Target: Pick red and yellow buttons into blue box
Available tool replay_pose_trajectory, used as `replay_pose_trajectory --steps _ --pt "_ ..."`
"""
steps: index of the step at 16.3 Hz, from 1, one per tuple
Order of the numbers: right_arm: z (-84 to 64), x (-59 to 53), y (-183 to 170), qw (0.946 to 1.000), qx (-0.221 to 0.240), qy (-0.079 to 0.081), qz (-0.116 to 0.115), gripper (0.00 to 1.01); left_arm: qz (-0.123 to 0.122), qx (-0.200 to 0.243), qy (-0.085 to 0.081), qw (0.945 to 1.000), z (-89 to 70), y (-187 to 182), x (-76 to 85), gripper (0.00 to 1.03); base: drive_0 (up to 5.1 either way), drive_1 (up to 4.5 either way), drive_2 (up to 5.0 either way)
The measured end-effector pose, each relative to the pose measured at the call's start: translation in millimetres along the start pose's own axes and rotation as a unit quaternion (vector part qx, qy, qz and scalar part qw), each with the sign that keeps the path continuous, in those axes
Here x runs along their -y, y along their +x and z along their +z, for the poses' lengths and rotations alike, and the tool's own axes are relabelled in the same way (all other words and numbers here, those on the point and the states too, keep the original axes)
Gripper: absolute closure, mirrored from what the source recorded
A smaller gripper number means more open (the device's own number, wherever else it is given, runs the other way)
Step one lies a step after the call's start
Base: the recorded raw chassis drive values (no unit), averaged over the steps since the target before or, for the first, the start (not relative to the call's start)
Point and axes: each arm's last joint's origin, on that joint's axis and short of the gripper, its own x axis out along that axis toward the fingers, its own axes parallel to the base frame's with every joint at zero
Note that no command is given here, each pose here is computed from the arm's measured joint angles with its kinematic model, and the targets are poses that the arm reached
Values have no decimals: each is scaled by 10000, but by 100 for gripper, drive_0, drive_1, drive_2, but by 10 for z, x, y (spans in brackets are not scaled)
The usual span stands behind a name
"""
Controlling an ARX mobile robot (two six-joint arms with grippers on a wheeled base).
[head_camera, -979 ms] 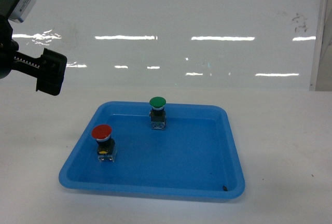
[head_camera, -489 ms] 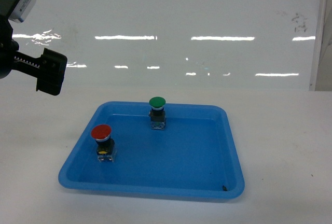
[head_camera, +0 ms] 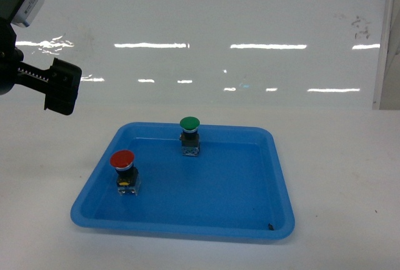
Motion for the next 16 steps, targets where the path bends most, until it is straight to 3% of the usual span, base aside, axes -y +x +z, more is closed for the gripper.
replay_pose_trajectory --steps 3,5,7,11,12,14,16 --pt "0 0 0 10000 -2 1 0 75 -205 -135 27 9997 -11 43 52 5 0 0 0" --pt "0 0 0 10000 -2 1 2 75 -739 -464 16 9962 -59 127 194 5 0 0 0" --pt "0 1 0 10000 -2 1 -2 75 -1361 -616 -134 9887 -76 105 353 5 0 0 0" --pt "0 0 0 10000 -2 1 0 75 -2180 -791 -349 9721 -8 47 551 5 0 0 0" --pt "0 0 0 10000 -2 -1 0 75 -2167 -795 -361 9723 5 45 572 5 0 0 0" --pt "0 1 0 10000 0 0 -2 75 -1790 -695 -277 9810 40 59 547 5 0 0 0" --pt "0 1 0 10000 -2 1 -2 75 -1770 -723 -262 9812 33 59 541 5 0 0 0"
